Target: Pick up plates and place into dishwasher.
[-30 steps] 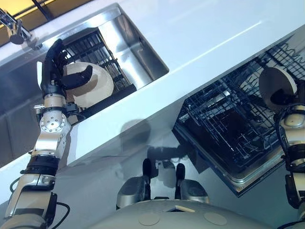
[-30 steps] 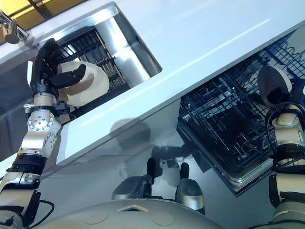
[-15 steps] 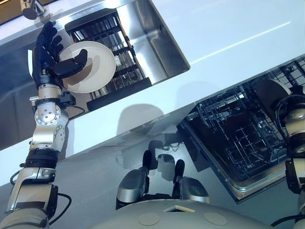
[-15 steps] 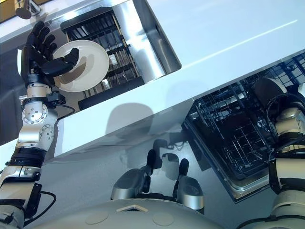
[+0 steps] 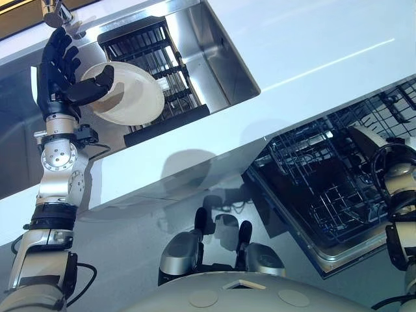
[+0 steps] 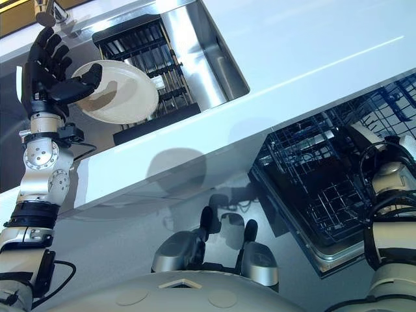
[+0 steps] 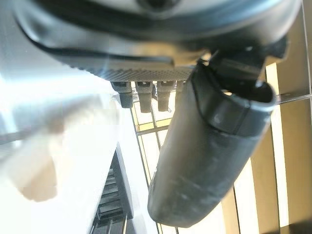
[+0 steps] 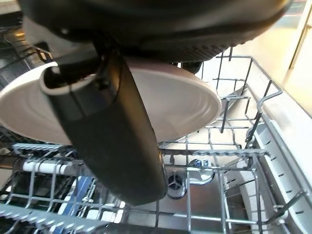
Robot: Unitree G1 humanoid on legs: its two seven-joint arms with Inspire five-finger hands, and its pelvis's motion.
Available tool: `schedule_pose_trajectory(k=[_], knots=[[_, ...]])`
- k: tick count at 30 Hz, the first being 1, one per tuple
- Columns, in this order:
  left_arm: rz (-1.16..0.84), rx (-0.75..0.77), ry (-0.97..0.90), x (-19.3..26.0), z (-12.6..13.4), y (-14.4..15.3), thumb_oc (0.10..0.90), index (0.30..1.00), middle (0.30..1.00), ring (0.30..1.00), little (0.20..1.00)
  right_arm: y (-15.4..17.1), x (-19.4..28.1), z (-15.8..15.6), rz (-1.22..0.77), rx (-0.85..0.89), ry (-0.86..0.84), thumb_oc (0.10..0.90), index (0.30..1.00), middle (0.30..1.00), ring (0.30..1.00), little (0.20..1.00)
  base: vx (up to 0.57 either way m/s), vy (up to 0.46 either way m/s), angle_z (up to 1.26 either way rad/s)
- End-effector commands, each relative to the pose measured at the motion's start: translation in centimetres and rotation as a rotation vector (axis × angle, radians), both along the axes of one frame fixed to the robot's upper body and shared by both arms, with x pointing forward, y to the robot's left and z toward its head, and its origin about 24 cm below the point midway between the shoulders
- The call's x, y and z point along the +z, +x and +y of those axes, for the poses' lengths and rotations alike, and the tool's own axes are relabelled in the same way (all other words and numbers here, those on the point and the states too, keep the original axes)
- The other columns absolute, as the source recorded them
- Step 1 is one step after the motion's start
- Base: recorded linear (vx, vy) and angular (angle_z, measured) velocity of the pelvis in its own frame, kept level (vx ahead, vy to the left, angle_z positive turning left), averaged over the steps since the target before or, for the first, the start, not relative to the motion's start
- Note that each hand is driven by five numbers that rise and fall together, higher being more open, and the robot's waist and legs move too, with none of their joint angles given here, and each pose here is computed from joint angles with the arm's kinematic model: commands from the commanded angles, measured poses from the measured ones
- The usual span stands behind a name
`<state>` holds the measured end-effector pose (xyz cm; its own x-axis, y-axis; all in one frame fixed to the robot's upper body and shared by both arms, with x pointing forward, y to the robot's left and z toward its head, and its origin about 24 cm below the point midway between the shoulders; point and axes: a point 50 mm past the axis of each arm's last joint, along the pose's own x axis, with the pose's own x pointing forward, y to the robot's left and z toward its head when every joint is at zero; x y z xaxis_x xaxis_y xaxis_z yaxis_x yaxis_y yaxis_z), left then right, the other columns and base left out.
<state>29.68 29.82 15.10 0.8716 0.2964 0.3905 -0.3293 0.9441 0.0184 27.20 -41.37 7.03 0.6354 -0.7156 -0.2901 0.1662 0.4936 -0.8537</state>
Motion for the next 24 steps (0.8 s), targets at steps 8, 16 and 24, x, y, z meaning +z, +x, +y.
schedule_pose_trajectory(k=[8,16,24], knots=[[-0.204,0.046,0.059,2.9,0.7,-2.1,0.800,0.900,0.900,0.900,0.900,2.3,4.4,4.6,-0.430,0.258,-0.156,0.800,0.900,0.900,0.900,0.900,-0.05,0.053,-0.07],[-0.199,0.066,0.058,2.4,0.7,-2.3,0.800,0.900,0.900,0.900,0.900,2.2,5.1,6.6,-0.505,0.384,-0.159,0.800,0.900,0.900,0.900,0.900,-0.05,0.051,-0.11],[-0.158,0.082,0.130,2.0,0.7,-2.6,0.800,0.900,0.900,0.900,0.900,1.8,6.0,8.7,-0.627,0.514,-0.033,0.800,0.900,0.900,0.900,0.900,-0.03,0.052,-0.10]])
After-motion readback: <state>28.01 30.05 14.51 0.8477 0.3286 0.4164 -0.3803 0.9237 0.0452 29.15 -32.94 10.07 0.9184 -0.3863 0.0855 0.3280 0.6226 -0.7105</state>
